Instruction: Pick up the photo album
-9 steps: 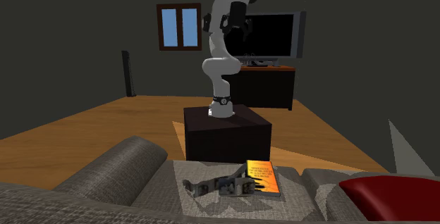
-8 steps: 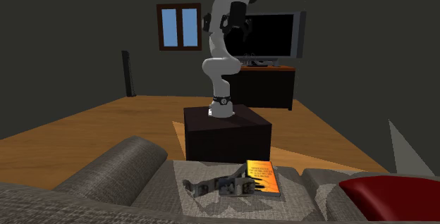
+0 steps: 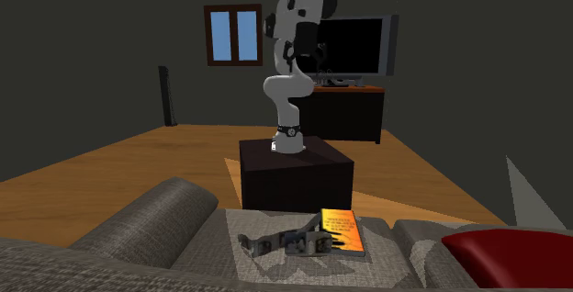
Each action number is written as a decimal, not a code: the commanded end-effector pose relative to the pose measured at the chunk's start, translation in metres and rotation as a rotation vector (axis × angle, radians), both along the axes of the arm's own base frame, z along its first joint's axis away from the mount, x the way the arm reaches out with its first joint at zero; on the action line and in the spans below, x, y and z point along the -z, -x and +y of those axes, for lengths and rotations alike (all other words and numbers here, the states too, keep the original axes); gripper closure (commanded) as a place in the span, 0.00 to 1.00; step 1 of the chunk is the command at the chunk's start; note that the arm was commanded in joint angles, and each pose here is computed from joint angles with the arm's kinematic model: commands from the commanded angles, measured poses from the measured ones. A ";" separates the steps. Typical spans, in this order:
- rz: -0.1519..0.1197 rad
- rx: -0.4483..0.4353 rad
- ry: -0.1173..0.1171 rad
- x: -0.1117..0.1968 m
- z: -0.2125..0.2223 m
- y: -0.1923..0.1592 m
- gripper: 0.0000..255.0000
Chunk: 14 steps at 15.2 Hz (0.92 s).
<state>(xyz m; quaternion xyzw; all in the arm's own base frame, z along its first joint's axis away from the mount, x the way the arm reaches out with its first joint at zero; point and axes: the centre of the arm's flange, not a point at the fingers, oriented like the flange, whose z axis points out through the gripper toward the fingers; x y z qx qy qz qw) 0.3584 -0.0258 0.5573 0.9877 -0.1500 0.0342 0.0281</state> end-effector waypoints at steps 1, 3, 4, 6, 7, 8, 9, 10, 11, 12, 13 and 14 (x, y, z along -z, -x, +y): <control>-0.009 0.044 -0.022 0.020 -0.011 -0.011 0.00; -0.015 0.086 -0.044 0.041 -0.021 -0.024 0.00; -0.018 0.107 -0.055 0.052 -0.026 -0.031 0.00; -0.024 0.149 -0.076 0.073 -0.036 -0.044 0.00; -0.027 0.170 -0.087 0.084 -0.041 -0.050 0.00; -0.030 0.192 -0.098 0.095 -0.046 -0.056 0.00; -0.033 0.213 -0.109 0.106 -0.051 -0.062 0.00; -0.036 0.234 -0.120 0.116 -0.056 -0.069 0.00; -0.039 0.255 -0.130 0.127 -0.061 -0.075 0.00; -0.043 0.276 -0.141 0.138 -0.066 -0.081 0.00; -0.046 0.297 -0.152 0.149 -0.071 -0.086 0.00; -0.049 0.318 -0.163 0.160 -0.076 -0.092 0.00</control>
